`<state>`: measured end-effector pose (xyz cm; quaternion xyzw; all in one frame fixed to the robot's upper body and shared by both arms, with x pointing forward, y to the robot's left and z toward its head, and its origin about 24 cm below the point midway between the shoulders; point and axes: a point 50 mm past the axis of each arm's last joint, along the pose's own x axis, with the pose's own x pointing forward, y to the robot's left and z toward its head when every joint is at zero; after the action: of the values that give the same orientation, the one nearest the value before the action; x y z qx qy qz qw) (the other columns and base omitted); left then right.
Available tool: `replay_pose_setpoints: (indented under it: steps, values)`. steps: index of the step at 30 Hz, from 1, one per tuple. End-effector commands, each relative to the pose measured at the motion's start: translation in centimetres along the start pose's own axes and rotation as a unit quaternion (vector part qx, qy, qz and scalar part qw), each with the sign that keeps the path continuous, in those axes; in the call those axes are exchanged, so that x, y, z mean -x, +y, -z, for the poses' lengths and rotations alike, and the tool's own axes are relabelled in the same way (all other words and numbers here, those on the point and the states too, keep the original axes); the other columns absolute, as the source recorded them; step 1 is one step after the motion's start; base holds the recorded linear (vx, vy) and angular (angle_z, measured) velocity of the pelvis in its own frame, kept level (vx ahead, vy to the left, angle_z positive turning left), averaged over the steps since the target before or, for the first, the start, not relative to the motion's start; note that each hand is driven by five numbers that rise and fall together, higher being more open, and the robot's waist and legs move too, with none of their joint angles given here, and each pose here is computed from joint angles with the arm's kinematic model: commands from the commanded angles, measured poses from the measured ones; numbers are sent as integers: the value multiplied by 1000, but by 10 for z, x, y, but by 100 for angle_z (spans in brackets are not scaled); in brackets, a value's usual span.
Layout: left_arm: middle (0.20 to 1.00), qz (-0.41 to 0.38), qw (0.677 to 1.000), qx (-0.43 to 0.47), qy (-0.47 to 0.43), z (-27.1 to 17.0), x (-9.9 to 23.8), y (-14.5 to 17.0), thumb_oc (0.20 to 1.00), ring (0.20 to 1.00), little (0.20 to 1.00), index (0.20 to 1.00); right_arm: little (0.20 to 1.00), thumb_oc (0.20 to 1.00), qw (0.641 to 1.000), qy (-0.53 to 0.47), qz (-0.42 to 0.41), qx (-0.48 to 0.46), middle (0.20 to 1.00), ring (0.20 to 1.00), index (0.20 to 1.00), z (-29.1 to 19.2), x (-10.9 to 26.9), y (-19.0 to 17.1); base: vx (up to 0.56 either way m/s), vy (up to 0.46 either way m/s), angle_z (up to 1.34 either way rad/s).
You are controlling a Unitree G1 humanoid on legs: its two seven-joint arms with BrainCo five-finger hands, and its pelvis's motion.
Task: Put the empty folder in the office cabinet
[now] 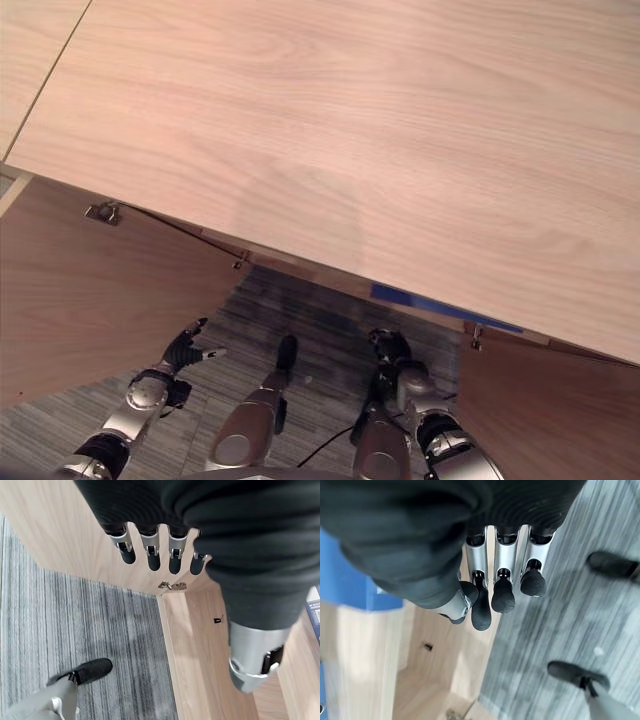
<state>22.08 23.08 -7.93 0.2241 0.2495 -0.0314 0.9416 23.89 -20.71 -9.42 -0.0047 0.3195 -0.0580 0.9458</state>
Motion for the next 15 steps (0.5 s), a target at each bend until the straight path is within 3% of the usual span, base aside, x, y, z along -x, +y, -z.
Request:
replay_pose_setpoints:
  steps: [1,8,9,10,11,15]
  values:
    - [1000,-16,1000,-1,-12,-6,-4,5,1000,1000,1000,1000,200,200,1000,-4,4,2,200,200,200,2,1,3,0,0,0]
    - [1000,-12,1000,-6,1,-3,-5,0,1000,1000,1000,1000,200,200,998,2,56,-38,200,200,200,-7,-4,-14,-1,5,0]
    - [1000,28,997,19,67,40,20,3,1000,1000,1000,1000,200,200,994,7,89,-59,200,200,200,-5,-2,-38,-1,44,-2]
    - [1000,35,998,-37,38,23,10,3,1000,1000,1000,1000,200,200,995,-4,89,-43,200,200,200,-12,-4,-32,-14,43,0]
    - [1000,77,993,72,51,35,22,-5,1000,1000,1000,1000,200,200,993,-8,92,-68,200,200,200,-14,-4,-37,-12,19,4]
    - [1000,67,992,91,59,46,34,-9,1000,1000,1000,1000,200,200,989,8,115,-92,200,200,200,-11,-3,-49,-12,11,6]
